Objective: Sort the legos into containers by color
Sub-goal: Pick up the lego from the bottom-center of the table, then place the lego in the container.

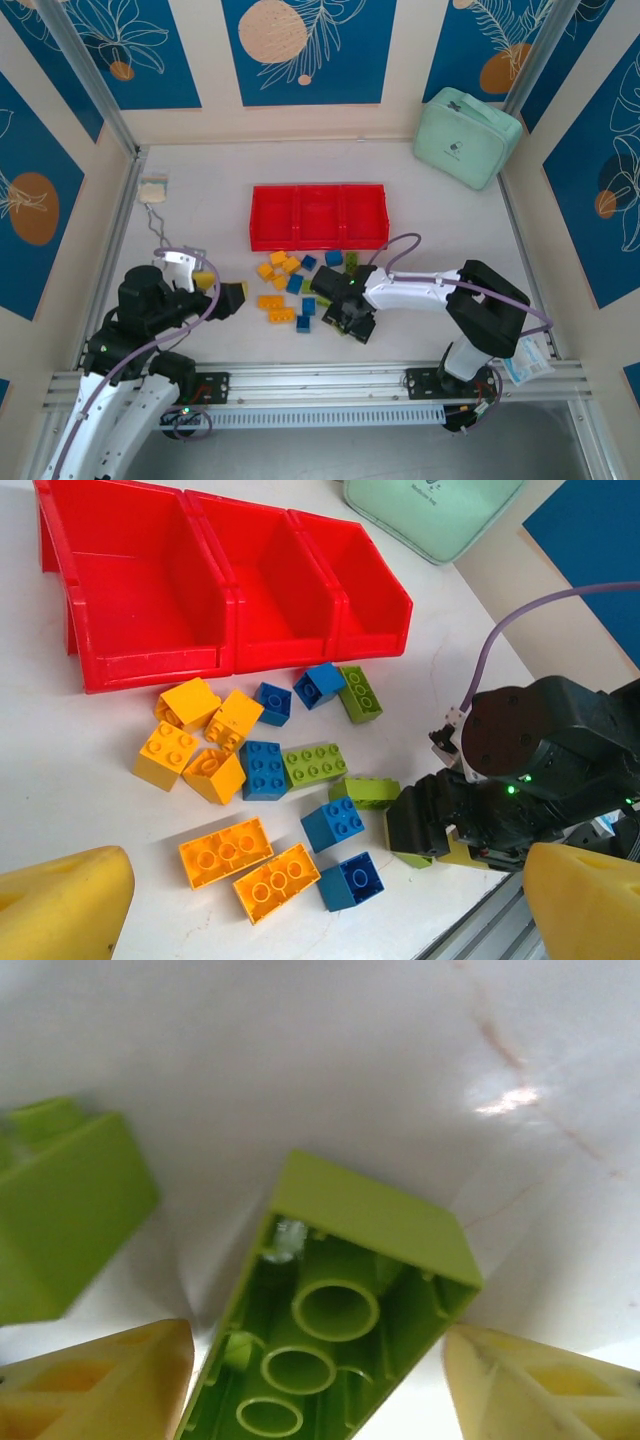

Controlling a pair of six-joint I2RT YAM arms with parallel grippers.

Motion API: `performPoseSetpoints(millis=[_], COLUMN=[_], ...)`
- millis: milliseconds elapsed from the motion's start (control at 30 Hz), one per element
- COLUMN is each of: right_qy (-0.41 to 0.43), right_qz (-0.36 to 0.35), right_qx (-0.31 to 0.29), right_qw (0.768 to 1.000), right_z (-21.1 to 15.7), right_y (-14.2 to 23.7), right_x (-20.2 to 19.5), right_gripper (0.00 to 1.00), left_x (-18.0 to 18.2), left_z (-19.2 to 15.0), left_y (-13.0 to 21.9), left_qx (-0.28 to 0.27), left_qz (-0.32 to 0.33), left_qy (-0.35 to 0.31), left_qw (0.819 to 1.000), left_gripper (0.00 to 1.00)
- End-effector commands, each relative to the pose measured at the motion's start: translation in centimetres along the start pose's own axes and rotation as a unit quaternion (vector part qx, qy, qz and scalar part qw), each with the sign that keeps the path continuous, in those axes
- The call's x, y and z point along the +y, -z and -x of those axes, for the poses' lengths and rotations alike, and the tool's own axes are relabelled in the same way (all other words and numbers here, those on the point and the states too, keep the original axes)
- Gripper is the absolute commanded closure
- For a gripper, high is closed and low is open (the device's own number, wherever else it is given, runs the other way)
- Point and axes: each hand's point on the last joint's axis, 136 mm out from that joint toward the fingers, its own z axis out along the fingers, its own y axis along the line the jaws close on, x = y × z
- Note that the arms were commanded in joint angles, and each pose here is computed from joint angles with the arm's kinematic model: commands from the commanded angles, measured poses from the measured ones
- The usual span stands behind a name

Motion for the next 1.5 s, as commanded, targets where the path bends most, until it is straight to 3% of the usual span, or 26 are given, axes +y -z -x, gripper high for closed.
performPoseSetpoints(millis=[0,200,333,400,500,767,867,1100,1267,1467], right_qy=[0.028,0.107,0.139,0.185,0.237,0.339,0.35,0.341,0.335,0.351], right_qz=[-0.009,-0.005,-0.001,0.008,-0.024,-0.056,-0.045,0.056,0.031,0.034], right_qx=[-0.022,-0.048,-0.054,-0.053,-0.067,-0.15,-0.169,-0.204,-0.228,-0.215], right_qw=[0.999,0.993,0.989,0.981,0.969,0.927,0.92,0.916,0.914,0.911], right_z=[1.1,1.8,1.9,1.8,2.0,3.4,5.8,14.2,20.0,23.3], right_y=[-0.6,-0.1,0.0,0.3,1.2,7.9,9.6,12.0,11.7,10.3], right_x=[-1.2,-0.7,-0.8,0.0,0.0,1.1,2.7,7.7,9.6,10.8], right_gripper=[0.36,0.51,0.56,0.71,0.82,0.82,0.82,0.79,0.78,0.76], left_x=[0.2,0.6,0.8,0.7,0.2,-1.2,-1.3,-0.9,-0.4,-0.3], left_z=[0.0,-0.1,-0.3,-0.3,-0.3,-0.4,-0.4,-0.4,-0.1,0.1], left_y=[-0.3,-0.8,-1.2,-1.2,-1.2,-1.2,-1.2,-1.3,-0.9,-0.6], left_qx=[-0.004,0.006,0.015,0.016,0.016,0.022,0.021,0.02,0.005,-0.006], left_qz=[0.002,0.01,0.012,0.008,-0.005,-0.046,-0.049,-0.038,-0.02,-0.014], left_qy=[-0.003,0.004,0.009,0.009,0.007,0.001,0.002,0.003,0.0,-0.005], left_qw=[1.0,1.0,1.0,1.0,1.0,0.999,0.999,0.999,1.0,1.0], left_gripper=[0.01,0.0,0.01,0.01,0.01,0.01,0.01,0.01,0.01,0.0])
